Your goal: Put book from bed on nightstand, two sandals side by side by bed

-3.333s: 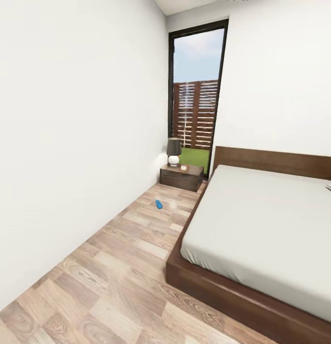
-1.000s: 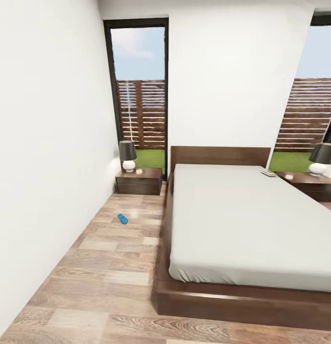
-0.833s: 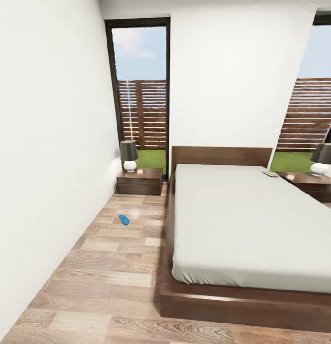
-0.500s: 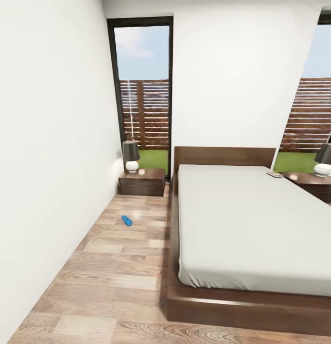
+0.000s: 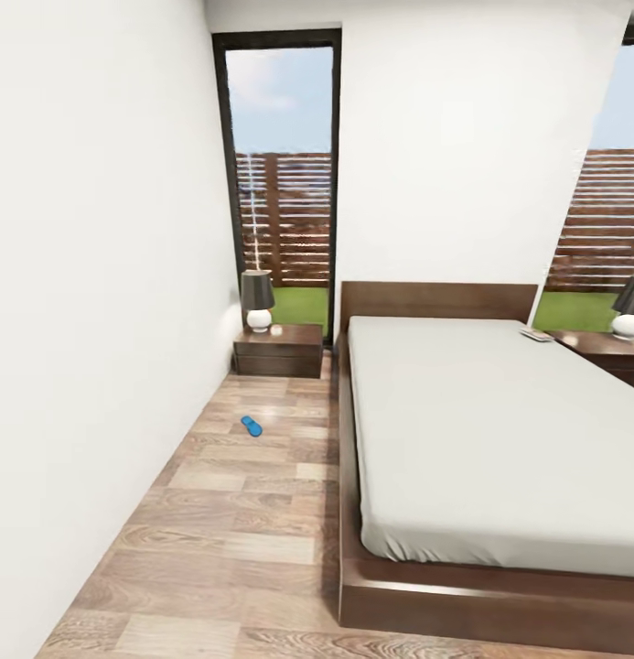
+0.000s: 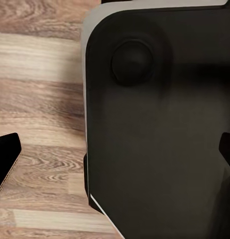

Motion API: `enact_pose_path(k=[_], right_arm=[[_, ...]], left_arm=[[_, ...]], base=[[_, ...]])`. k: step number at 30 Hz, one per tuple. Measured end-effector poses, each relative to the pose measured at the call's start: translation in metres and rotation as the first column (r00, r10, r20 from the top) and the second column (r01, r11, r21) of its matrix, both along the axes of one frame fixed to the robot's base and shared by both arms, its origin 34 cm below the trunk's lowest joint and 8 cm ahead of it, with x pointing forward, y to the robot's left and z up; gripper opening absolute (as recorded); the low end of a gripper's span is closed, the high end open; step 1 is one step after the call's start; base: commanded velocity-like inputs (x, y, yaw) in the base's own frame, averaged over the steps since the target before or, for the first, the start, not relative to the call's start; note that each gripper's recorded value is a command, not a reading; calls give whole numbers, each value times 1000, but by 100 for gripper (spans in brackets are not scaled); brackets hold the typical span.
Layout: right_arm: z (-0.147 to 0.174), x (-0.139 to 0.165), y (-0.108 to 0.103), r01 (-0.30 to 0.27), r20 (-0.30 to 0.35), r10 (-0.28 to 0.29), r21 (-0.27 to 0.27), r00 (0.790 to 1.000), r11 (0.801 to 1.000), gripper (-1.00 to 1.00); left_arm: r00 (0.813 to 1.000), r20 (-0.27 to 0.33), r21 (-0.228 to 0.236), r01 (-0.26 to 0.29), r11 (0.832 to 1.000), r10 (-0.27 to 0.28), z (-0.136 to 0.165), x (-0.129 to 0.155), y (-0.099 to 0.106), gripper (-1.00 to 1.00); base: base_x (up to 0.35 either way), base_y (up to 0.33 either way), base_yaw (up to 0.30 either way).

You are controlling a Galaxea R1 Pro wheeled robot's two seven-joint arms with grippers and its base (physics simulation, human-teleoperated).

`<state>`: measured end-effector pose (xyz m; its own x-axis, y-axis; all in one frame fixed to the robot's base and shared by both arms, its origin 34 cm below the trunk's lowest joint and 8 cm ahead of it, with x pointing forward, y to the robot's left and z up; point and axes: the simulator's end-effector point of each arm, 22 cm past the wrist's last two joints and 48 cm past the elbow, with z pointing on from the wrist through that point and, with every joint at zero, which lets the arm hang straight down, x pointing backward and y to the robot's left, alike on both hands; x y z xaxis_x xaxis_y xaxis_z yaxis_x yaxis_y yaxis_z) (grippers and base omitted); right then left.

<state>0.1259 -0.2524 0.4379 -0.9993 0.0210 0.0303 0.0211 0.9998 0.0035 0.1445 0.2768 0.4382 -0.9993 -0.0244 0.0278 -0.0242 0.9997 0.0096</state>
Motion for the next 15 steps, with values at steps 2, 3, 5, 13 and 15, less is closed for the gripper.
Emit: enact_pose_path(k=[2, 3, 5, 13, 15], right_arm=[[0, 0, 0, 0, 0, 0, -1, 1000, 1000, 100], [0, 0, 0, 0, 0, 0, -1, 1000, 1000, 100], [0, 0, 0, 0, 0, 0, -1, 1000, 1000, 100], [0, 0, 0, 1, 0, -1, -3, 1000, 1000, 100], [0, 0, -1, 1, 0, -1, -3, 1000, 1000, 100]], left_arm=[[1000, 0, 0, 0, 1000, 0, 0, 0, 0, 100], [1000, 0, 0, 0, 1000, 0, 0, 0, 0, 100], [1000, 0, 0, 0, 1000, 0, 0, 0, 0, 100], [1000, 0, 0, 0, 1000, 0, 0, 0, 0, 100], [1000, 0, 0, 0, 1000, 0, 0, 0, 0, 100]], base=[[90, 190, 0], [90, 190, 0], [90, 190, 0], [89, 181, 0], [86, 154, 0]])
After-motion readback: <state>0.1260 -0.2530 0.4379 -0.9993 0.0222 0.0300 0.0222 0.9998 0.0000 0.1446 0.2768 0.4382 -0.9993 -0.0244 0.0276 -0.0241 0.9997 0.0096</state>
